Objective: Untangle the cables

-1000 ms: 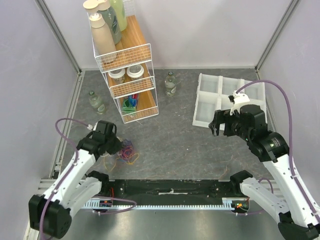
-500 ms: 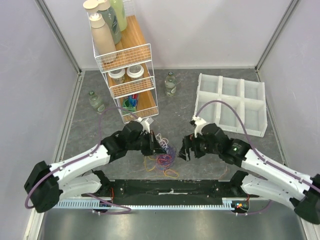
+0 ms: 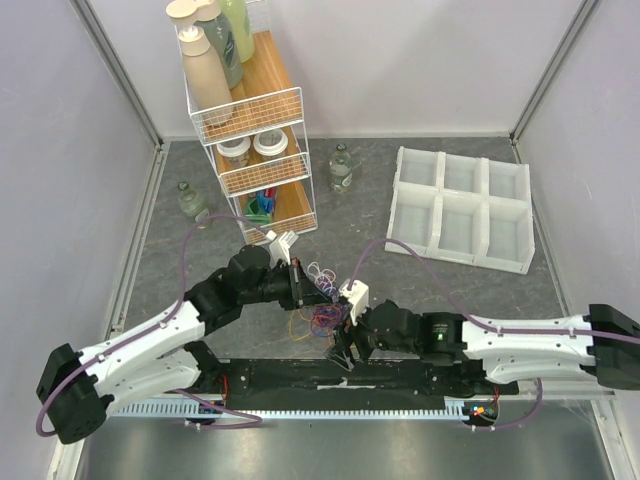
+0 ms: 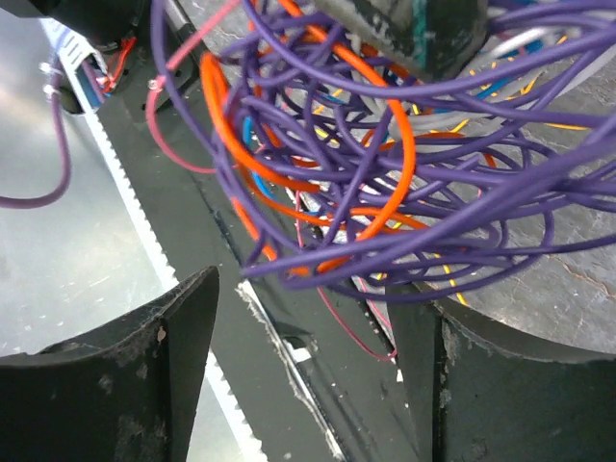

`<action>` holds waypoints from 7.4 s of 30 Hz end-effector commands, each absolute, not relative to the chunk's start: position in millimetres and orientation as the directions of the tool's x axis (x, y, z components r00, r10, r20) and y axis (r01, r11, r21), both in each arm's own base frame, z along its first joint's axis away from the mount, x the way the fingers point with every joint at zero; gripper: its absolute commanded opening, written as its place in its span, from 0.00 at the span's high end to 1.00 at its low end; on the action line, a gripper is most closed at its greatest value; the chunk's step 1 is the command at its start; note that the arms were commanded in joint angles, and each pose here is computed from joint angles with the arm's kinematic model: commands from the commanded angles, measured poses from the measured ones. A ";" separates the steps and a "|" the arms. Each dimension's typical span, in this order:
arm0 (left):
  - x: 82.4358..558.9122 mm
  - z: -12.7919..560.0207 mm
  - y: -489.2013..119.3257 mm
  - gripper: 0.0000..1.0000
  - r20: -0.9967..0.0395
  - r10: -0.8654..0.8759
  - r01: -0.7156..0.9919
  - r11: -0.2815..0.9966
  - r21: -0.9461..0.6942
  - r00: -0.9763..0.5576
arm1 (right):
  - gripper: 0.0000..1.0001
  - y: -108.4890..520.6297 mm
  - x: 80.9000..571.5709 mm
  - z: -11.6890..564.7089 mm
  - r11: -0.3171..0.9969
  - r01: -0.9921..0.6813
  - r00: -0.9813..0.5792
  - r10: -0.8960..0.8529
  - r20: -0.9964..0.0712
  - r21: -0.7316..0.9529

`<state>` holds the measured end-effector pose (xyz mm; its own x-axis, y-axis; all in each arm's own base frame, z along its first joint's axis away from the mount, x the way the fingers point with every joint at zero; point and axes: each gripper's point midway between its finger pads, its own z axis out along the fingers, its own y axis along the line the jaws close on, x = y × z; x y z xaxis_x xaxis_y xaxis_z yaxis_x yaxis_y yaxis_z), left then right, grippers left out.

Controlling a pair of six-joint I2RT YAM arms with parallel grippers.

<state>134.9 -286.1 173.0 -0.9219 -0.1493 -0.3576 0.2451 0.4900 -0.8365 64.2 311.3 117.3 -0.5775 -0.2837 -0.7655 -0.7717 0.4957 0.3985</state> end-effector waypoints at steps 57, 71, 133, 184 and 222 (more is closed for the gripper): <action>146.5 23.8 -239.6 0.54 -0.272 -0.229 -0.013 0.787 -0.616 -0.935 | 1.00 213.6 139.6 550.1 0.722 -0.673 0.022 0.237 -0.971 0.161; 148.2 68.0 -235.0 0.49 -0.369 -0.217 0.079 0.762 -0.642 -0.904 | 1.00 182.9 278.7 456.8 0.970 -0.243 -0.070 -0.014 -0.997 0.004; 88.1 202.5 -220.3 0.37 -0.392 -0.295 0.265 0.390 -0.882 -0.871 | 1.00 101.7 435.8 371.9 1.000 0.011 -0.218 -0.013 -0.976 -0.016; 109.8 199.4 -236.3 0.35 -0.464 -0.222 0.316 0.484 -0.816 -0.858 | 1.00 103.3 403.5 353.6 0.993 -0.073 -0.244 0.077 -0.967 0.098; 108.5 175.9 -236.4 0.36 -0.434 -0.209 0.282 0.506 -0.815 -0.876 | 0.58 114.7 402.0 126.5 0.995 -0.084 -0.738 -0.030 -0.674 0.048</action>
<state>104.3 -232.0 167.3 -0.8897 -0.2178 -0.4012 0.2428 0.5185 -0.8199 396.9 123.2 76.8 -0.7952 -0.0133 -0.6061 -0.0823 0.9929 0.0862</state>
